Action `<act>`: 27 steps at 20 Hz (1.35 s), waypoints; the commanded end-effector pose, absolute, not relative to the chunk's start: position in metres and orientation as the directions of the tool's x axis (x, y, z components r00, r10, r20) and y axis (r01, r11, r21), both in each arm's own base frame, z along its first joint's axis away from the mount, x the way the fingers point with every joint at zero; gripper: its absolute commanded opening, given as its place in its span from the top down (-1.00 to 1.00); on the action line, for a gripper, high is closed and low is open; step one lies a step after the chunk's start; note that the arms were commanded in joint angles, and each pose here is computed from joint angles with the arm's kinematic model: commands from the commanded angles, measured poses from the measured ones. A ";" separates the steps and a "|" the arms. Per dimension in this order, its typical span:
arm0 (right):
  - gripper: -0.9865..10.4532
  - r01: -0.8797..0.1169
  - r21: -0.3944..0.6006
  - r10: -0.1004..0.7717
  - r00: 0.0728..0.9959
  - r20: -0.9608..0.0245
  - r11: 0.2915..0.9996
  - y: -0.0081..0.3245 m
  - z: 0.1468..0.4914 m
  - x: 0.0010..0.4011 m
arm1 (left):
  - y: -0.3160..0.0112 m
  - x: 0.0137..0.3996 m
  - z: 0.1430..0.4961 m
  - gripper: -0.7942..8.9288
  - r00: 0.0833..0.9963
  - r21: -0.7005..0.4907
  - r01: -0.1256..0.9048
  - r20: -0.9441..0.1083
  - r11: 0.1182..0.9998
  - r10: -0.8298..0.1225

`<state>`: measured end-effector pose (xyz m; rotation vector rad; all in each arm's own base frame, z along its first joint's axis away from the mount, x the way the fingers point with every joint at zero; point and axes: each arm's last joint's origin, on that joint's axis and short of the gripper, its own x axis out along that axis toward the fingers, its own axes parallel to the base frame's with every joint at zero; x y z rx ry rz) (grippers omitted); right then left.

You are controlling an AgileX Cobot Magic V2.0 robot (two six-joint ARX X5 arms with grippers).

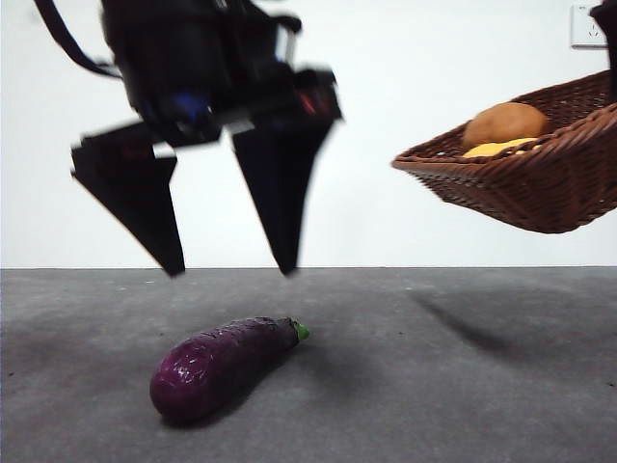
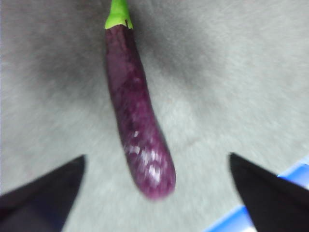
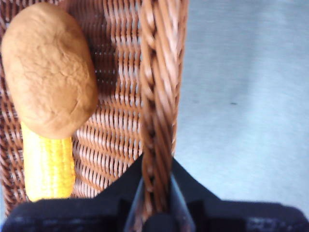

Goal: Help me put the vegetables on the table into the basket

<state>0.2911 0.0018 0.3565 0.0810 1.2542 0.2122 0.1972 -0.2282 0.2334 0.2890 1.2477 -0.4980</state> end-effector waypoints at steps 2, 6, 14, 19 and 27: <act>0.84 -0.071 0.188 0.201 0.280 -0.939 0.980 -0.013 0.354 0.290 | -0.233 0.208 0.211 -0.26 0.198 -0.048 0.517 -0.965 0.855 -0.174; 0.84 -0.054 0.201 0.209 0.284 -0.936 0.978 -0.019 0.354 0.289 | -0.231 0.221 0.192 -0.26 0.169 -0.028 0.501 -0.977 0.865 -0.129; 0.84 -0.070 0.235 0.246 0.288 -0.926 0.969 -0.017 0.354 0.290 | -0.227 0.229 0.180 0.31 0.110 -0.039 0.553 -0.987 0.832 -0.119; 0.84 -0.071 0.236 0.246 0.287 -0.926 0.969 -0.017 0.354 0.290 | -0.228 0.230 0.180 0.86 0.128 -0.027 0.590 -0.984 0.807 -0.126; 0.84 -0.093 0.239 0.256 0.282 -0.925 0.967 -0.007 0.354 0.291 | -0.228 0.222 0.253 0.85 0.194 -0.118 0.614 -0.936 0.781 -0.293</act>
